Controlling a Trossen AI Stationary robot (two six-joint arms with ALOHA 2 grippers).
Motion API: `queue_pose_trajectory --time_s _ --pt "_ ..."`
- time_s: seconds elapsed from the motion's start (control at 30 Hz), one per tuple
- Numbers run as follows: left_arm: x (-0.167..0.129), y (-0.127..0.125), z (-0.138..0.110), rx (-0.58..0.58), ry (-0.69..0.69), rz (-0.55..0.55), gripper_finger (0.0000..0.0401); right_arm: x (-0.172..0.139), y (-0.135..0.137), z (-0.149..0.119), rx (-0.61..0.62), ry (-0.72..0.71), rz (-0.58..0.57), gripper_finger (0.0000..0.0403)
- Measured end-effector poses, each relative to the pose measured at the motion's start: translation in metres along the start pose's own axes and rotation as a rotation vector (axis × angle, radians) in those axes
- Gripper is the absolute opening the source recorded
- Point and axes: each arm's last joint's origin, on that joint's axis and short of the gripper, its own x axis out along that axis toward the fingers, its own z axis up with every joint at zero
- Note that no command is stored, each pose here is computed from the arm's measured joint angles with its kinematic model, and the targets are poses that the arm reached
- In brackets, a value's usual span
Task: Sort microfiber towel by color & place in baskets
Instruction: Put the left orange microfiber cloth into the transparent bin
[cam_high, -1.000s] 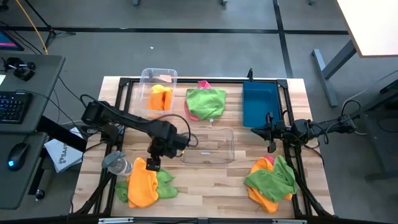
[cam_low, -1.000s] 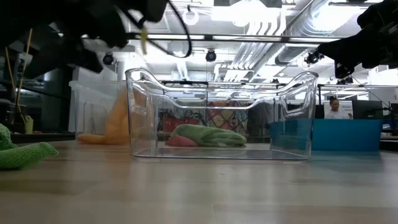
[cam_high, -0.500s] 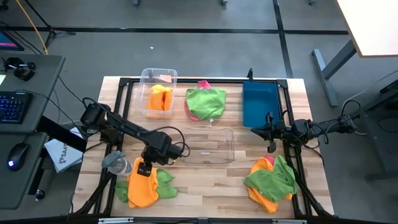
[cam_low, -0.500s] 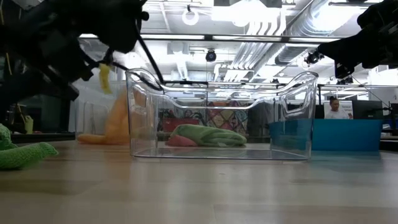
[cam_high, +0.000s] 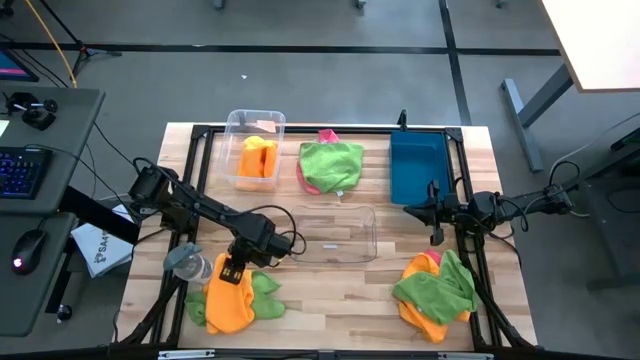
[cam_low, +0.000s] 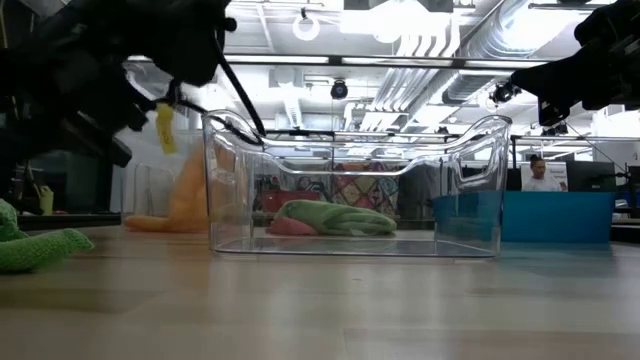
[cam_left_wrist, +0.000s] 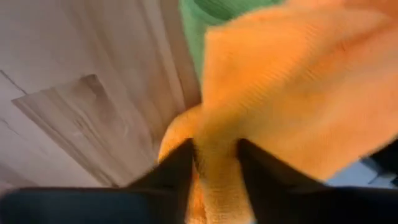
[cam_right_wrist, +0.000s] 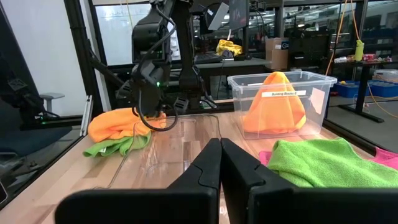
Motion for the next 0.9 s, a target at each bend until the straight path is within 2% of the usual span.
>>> queue_pose_trajectory --time_s 0.03,0.07,0.2,0.33,0.4,0.53,0.6,0.73,0.83,0.9 --pt "-0.004 -0.001 0.0 0.01 0.0 -0.003 0.0037 0.0 0.0 0.0 0.0 0.0 0.0 0.0" --pt "-0.009 -0.001 -0.001 0.008 -0.007 -0.009 0.002 0.0 0.0 0.0 0.0 0.0 0.0 0.0" --pt "-0.041 0.001 -0.007 0.009 -0.071 -0.048 0.0007 0.0 0.0 0.0 0.0 0.0 0.0 0.0" --pt "-0.1 -0.005 -0.024 0.059 -0.197 -0.072 0.0004 0.0 0.0 0.0 0.0 0.0 0.001 0.0" --pt "-0.138 -0.007 -0.039 0.092 -0.295 -0.057 0.0002 0.0 0.0 0.0 0.0 0.0 0.0 0.0" --pt "-0.218 -0.013 -0.082 0.107 -0.653 0.029 0.0001 0.0 0.0 0.0 0.0 0.0 0.0 0.0" --pt "-0.253 -0.016 -0.113 0.057 -0.818 0.153 0.0001 0.0 0.0 0.0 0.0 -0.001 0.0 0.0" --pt "-0.302 -0.02 -0.168 -0.138 -1.057 0.537 0.0001 0.0 0.0 0.0 0.0 0.0 0.0 0.0" --pt "-0.319 -0.017 -0.199 -0.322 -1.109 0.802 0.0 0.0 0.0 0.0 0.0 0.0 0.0 0.0" --pt "-0.322 -0.008 -0.209 -0.424 -1.079 0.909 0.0 0.0 0.0 0.0 0.0 0.0 0.001 0.0"
